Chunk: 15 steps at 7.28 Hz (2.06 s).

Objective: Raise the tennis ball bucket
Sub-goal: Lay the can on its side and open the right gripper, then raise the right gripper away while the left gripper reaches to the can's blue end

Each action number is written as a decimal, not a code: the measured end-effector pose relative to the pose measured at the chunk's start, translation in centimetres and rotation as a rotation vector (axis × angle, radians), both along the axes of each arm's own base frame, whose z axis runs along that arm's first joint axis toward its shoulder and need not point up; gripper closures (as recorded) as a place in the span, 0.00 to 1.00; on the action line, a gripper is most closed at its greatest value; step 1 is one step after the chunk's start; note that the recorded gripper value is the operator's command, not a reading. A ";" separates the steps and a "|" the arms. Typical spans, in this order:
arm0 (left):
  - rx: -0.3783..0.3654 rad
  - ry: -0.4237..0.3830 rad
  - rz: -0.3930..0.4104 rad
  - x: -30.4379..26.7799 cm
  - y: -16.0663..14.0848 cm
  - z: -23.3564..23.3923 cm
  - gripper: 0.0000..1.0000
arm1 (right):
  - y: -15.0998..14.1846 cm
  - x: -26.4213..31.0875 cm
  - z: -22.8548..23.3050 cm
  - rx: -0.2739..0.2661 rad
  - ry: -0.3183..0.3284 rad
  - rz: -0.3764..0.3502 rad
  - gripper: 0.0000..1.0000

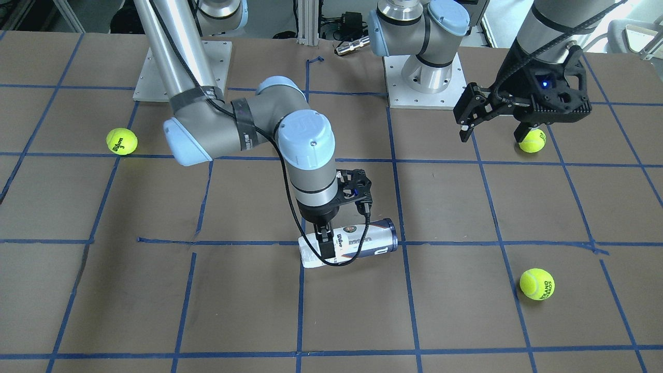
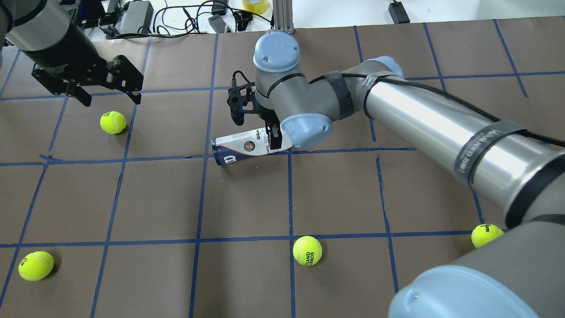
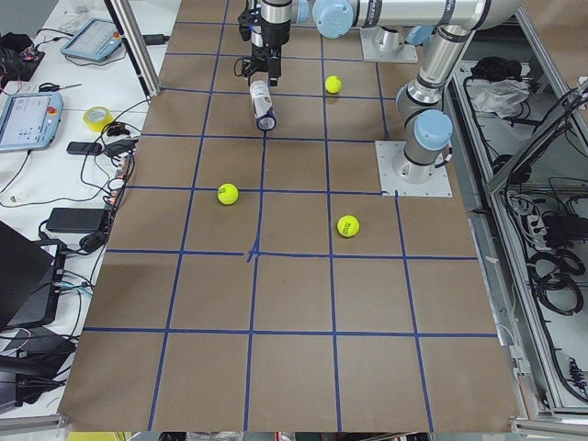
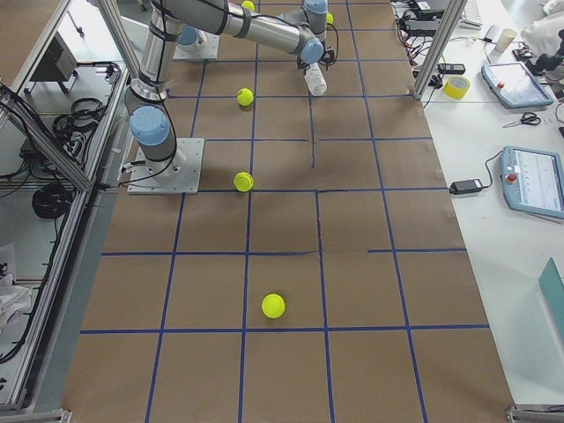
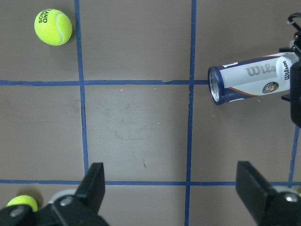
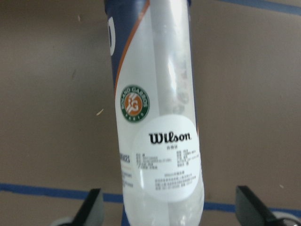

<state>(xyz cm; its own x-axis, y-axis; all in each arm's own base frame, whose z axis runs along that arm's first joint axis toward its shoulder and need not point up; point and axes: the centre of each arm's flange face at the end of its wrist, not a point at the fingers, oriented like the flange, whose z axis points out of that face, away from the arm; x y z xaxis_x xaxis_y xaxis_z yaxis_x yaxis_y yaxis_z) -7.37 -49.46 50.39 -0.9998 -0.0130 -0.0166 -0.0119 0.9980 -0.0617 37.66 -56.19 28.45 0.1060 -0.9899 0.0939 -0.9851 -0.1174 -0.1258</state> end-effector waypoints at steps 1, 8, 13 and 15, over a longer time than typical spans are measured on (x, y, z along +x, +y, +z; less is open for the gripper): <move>0.003 0.002 -0.002 -0.1 0.0 -0.2 0.00 | -0.4 -3.6 3.8 0.038 -0.001 -0.059 0.00; -0.014 0.218 -0.035 -1.0 -3.3 -11.5 0.00 | 2.4 -19.8 19.5 0.064 -0.092 -0.728 0.00; 0.046 0.451 -0.028 -2.3 -6.8 -22.9 0.00 | 7.5 -22.2 23.6 0.071 0.008 -1.314 0.00; 0.094 0.484 -0.011 -2.5 -7.2 -25.7 0.00 | 7.5 -22.3 23.6 0.082 -0.004 -1.391 0.00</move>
